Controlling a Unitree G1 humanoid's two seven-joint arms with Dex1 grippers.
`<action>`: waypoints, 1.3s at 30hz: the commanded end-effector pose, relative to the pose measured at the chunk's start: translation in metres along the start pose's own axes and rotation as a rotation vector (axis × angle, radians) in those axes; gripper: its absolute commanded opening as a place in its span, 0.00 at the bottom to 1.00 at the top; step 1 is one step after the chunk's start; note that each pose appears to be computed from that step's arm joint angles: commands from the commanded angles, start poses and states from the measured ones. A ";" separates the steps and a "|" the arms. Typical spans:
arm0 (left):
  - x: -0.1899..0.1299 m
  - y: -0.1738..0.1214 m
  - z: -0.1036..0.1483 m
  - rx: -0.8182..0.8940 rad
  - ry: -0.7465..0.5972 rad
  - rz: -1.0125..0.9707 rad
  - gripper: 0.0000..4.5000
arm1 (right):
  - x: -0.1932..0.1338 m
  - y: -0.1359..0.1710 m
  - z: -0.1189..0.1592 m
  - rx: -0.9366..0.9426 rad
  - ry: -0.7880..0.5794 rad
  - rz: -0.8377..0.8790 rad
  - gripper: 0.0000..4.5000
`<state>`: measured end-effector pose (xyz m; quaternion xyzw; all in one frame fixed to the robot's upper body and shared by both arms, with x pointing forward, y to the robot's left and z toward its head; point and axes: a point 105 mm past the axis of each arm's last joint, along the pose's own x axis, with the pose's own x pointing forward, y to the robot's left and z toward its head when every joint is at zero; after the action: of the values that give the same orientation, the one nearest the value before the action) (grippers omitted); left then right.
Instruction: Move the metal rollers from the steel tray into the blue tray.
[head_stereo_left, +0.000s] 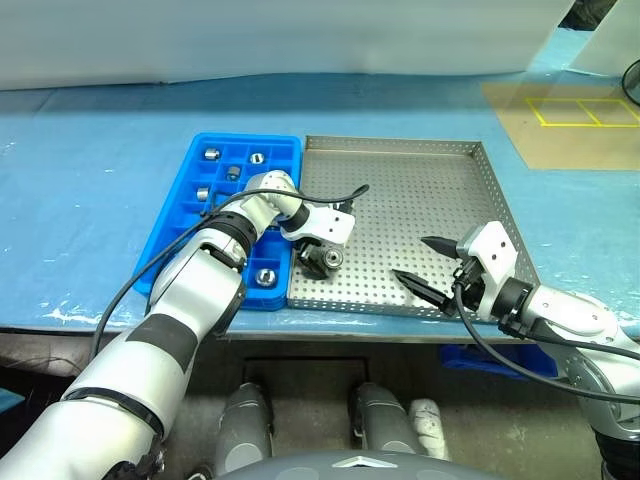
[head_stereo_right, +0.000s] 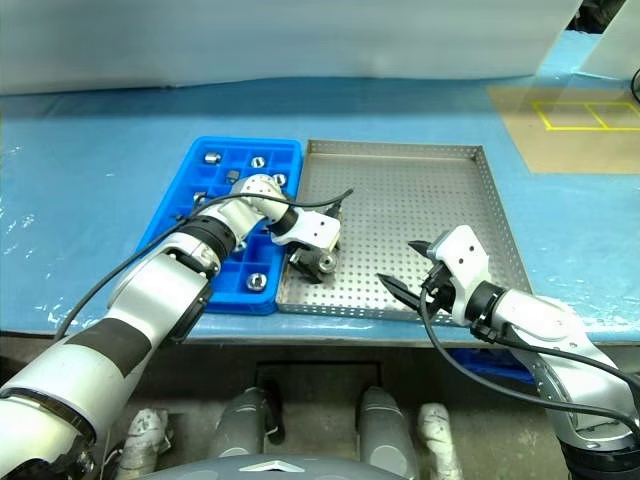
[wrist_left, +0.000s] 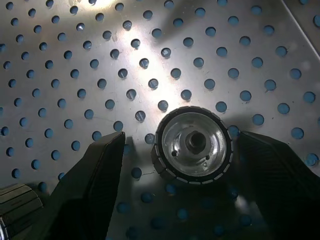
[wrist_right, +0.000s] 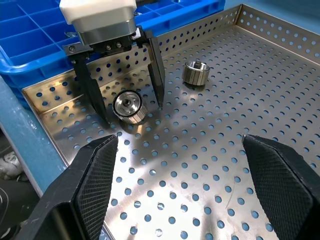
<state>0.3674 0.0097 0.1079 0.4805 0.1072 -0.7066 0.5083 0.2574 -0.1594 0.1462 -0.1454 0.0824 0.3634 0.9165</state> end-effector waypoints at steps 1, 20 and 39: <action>-0.003 0.001 -0.002 0.014 0.020 0.003 0.84 | 0.000 0.000 0.008 -0.028 -0.033 -0.011 0.91; -0.008 0.010 0.005 -0.049 -0.068 0.071 0.39 | 0.007 -0.002 0.011 -0.043 -0.046 0.016 0.91; -0.092 0.038 0.001 -0.343 -0.447 0.449 0.39 | 0.045 -0.007 0.040 -0.149 -0.092 0.271 0.91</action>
<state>0.3984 0.0381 0.1700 0.2461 0.0364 -0.6445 0.7230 0.2974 -0.1276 0.1660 -0.1735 0.0514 0.4798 0.8585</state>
